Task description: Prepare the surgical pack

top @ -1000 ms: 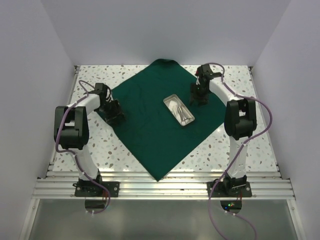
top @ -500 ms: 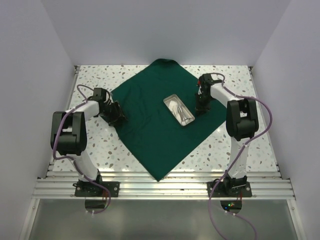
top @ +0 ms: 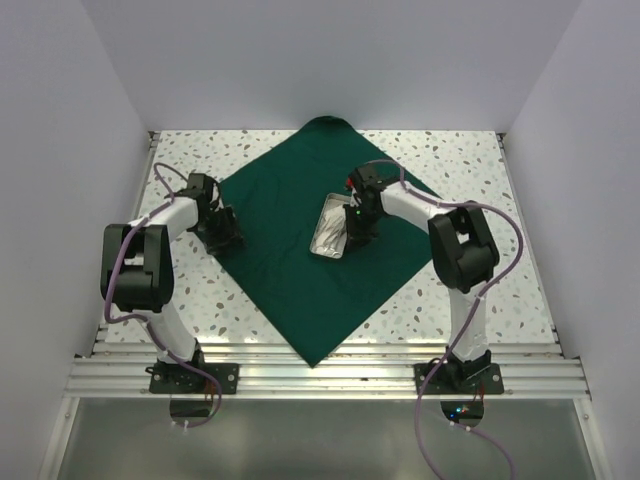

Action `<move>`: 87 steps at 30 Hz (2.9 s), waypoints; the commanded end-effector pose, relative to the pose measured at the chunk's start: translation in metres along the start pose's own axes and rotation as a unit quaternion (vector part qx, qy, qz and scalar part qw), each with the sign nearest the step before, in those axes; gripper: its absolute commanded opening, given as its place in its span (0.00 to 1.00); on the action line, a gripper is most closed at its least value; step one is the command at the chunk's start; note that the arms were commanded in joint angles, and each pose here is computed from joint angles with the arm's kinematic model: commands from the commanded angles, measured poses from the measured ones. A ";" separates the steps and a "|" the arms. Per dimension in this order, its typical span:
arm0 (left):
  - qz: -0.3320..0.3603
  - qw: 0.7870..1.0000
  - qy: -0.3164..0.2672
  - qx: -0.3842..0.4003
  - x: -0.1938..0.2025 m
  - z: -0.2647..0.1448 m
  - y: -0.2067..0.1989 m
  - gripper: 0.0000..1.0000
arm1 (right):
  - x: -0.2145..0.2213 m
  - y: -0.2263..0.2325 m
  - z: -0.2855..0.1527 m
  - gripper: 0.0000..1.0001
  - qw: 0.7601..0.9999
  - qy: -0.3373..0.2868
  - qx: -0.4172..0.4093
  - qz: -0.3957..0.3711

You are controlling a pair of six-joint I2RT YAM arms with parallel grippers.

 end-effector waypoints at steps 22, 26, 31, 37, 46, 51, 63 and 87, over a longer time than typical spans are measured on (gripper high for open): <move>0.012 0.994 0.007 0.112 -0.001 -0.025 -0.058 0.41 | -0.093 0.014 -0.061 0.21 0.990 -0.135 -0.036 0.012; 0.018 0.990 0.028 0.137 -0.007 -0.009 -0.087 0.39 | -0.127 -0.006 -0.059 0.21 0.987 -0.158 -0.006 0.005; 0.004 0.993 0.054 0.108 -0.011 0.006 -0.105 0.41 | -0.149 -0.012 -0.039 0.21 0.990 -0.142 0.012 -0.013; -0.003 0.998 0.042 0.054 -0.024 0.014 -0.106 0.44 | -0.149 -0.015 -0.012 0.21 0.992 -0.128 -0.005 -0.012; 0.001 0.995 0.059 0.077 -0.034 0.034 -0.120 0.43 | -0.126 -0.014 -0.011 0.20 0.993 -0.113 -0.026 -0.005; 0.010 0.994 0.062 0.094 -0.042 0.037 -0.131 0.43 | -0.101 -0.010 -0.012 0.20 0.994 -0.097 -0.051 0.007; 0.019 0.995 0.053 0.082 -0.042 0.035 -0.129 0.45 | -0.050 0.002 -0.024 0.19 0.994 -0.078 -0.073 0.002; 0.040 0.997 -0.019 0.057 -0.052 -0.026 -0.087 0.50 | -0.081 -0.015 -0.054 0.24 0.992 -0.120 0.014 -0.040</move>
Point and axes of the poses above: each gripper's point midway between its finger pads, its own z axis out along the fingers, its own y axis along the line the jaws close on, x = y × z, the point moved 8 cm from there along -z, back along the fingers, and after that the axes turned 1 degree about z, right-handed, at the moved point
